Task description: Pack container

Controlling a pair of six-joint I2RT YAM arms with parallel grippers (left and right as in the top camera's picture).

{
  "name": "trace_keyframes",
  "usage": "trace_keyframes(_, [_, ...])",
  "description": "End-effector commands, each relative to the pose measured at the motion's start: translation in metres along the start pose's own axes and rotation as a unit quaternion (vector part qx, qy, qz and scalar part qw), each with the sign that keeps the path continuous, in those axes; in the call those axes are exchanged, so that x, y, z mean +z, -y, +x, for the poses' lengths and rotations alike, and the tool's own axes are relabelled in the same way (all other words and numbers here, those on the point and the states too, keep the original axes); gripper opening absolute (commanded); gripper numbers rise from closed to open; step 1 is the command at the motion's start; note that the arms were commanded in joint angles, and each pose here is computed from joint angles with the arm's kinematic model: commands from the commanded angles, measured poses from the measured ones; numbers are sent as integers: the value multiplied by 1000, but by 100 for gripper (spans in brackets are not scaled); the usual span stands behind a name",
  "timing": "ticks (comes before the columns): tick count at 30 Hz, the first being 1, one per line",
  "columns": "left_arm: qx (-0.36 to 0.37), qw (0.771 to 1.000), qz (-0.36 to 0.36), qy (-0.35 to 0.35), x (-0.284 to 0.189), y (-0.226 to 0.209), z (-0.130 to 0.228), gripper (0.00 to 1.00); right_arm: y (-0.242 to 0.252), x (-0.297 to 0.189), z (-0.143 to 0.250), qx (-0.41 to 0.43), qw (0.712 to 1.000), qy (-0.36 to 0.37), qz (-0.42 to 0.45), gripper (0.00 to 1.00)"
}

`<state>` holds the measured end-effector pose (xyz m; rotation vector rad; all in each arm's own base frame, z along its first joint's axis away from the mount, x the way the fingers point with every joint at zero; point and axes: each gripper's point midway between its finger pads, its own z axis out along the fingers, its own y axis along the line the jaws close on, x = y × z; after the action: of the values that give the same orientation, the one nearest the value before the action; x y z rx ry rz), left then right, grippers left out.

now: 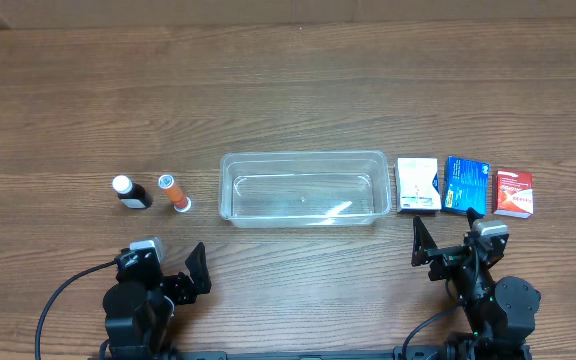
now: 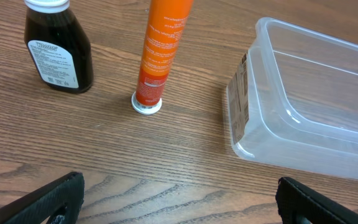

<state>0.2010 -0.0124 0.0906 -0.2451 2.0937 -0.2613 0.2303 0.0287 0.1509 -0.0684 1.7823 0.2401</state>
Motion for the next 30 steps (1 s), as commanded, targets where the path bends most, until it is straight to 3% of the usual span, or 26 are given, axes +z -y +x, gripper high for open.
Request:
trace_keyframes(1, [-6, 1000, -5, 5, 1, -2, 0, 100, 0, 0, -1, 0, 1000, 5, -1, 100])
trace_keyframes(20, [-6, 1000, -5, 5, 1, -2, 0, 100, 0, 0, -3, -2, 1000, 9, -1, 100])
trace_keyframes(30, [-6, 1000, -5, 5, 1, -2, 0, 100, -44, -17, -62, 13, 988, 100, -117, 100])
